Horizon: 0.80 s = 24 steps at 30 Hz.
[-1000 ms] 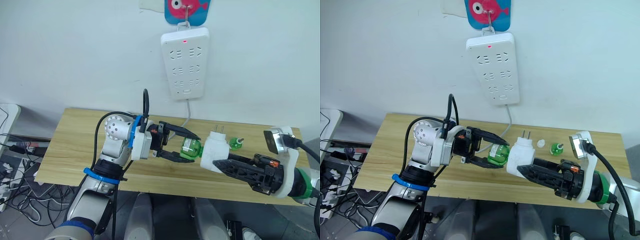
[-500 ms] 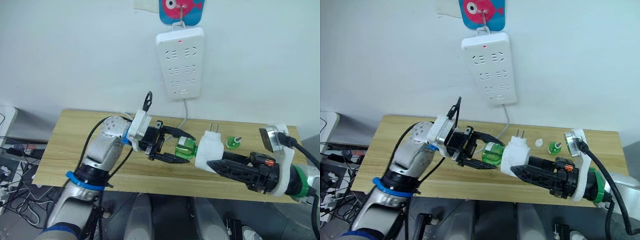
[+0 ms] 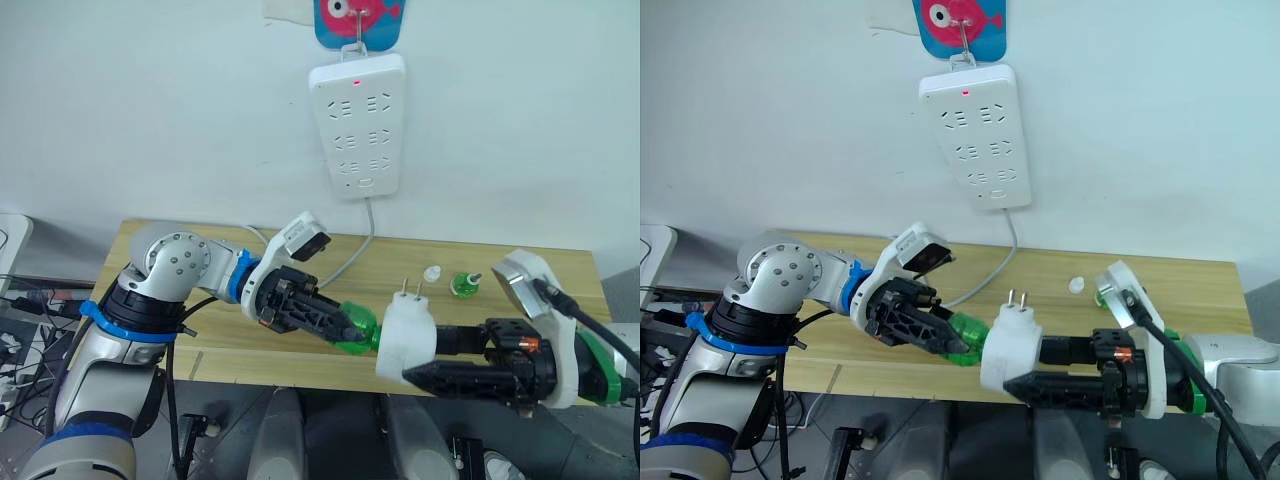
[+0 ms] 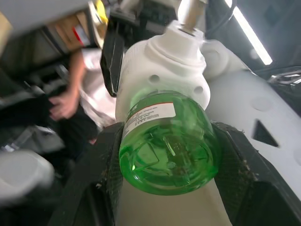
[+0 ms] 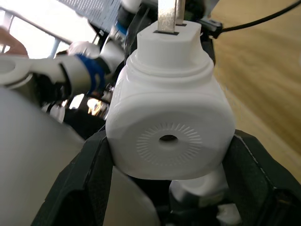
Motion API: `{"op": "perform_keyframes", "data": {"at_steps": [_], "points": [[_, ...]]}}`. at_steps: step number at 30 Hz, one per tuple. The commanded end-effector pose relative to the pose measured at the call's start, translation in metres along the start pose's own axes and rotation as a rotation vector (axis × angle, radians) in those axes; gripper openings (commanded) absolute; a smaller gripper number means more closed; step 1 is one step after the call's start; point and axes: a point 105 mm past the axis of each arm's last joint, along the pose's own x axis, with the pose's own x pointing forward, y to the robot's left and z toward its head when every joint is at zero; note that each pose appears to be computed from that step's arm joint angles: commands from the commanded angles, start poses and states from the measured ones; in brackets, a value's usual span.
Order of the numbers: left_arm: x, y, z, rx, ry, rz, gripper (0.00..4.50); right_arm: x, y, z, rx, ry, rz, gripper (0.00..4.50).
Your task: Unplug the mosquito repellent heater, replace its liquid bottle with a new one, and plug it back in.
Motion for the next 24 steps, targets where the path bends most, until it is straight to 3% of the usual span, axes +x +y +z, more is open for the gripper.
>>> {"op": "perform_keyframes", "data": {"at_steps": [1,6,18,19,21,24], "points": [[0.008,0.007,-0.008,-0.086,0.051,0.003,2.26,-0.003,0.002,0.015,-0.034,-0.056,0.010,2.98],[0.011,0.018,-0.005,-0.066,0.028,0.067,2.26,-0.004,-0.003,0.016,-0.019,-0.079,-0.014,2.98],[0.013,0.018,0.001,-0.050,-0.010,0.065,2.26,-0.009,-0.008,0.013,0.037,-0.129,-0.017,2.98],[0.013,0.018,0.002,-0.056,-0.017,0.059,2.82,-0.009,-0.007,0.012,0.039,-0.128,-0.013,2.98],[0.012,0.017,0.004,-0.065,-0.025,0.044,3.18,-0.009,-0.007,0.012,0.040,-0.129,-0.009,2.98],[0.009,0.012,0.010,-0.083,-0.037,0.002,4.16,-0.010,-0.005,0.011,0.043,-0.134,0.002,2.98]]}}
